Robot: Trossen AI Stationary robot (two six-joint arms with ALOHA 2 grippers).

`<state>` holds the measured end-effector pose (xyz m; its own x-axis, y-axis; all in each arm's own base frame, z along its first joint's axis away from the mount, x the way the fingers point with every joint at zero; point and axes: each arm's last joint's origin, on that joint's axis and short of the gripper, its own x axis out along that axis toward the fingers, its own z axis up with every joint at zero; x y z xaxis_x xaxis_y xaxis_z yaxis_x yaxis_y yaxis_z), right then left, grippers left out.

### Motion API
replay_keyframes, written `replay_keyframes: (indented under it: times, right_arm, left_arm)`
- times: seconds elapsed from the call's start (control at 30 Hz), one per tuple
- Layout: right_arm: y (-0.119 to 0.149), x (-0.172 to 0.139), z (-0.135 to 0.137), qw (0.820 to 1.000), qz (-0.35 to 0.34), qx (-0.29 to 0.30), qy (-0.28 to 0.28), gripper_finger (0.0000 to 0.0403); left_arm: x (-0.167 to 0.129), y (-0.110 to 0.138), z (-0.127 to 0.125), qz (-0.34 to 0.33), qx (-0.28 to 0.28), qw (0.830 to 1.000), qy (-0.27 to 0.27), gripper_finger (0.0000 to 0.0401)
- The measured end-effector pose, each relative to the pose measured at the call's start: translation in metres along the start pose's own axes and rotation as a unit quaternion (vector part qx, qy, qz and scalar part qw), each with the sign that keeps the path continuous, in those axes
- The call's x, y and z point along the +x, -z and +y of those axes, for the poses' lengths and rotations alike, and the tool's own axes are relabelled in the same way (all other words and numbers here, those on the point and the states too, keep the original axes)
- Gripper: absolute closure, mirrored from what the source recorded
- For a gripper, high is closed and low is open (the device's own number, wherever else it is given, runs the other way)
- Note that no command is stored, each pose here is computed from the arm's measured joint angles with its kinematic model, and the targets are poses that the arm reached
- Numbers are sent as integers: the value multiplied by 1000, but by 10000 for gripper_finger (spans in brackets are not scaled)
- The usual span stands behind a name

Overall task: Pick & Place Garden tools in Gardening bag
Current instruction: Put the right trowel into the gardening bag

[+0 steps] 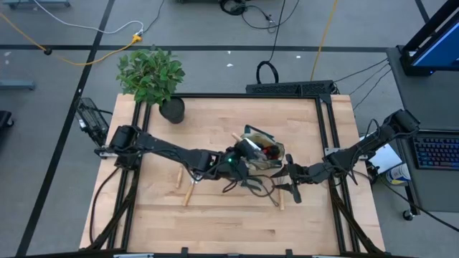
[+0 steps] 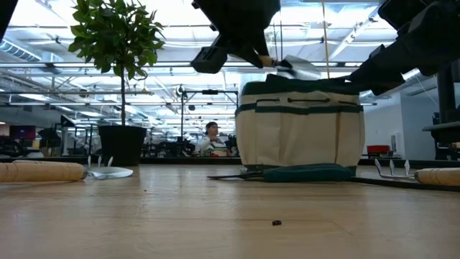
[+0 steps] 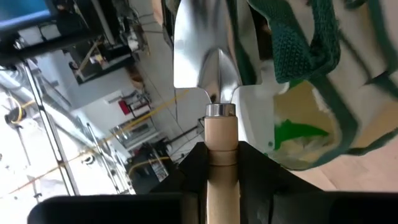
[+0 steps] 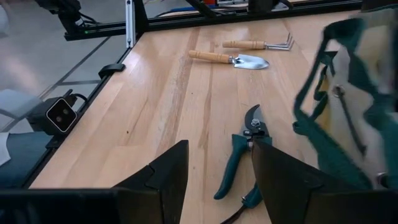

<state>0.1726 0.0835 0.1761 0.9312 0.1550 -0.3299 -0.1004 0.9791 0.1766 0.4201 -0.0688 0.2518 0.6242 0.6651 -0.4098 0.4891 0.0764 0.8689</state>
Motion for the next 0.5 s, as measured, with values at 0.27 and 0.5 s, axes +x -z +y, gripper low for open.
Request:
replay_keyframes:
  times: [0.27,0.5]
  right_arm:
    - [0,0,0,1000,0,0,0,232]
    - [0,0,0,1000,0,-1,0,232]
  left_arm:
    - [3,3,2,11,-16,1000,-4,338]
    - [-3,4,4,37,-23,999,-18,338]
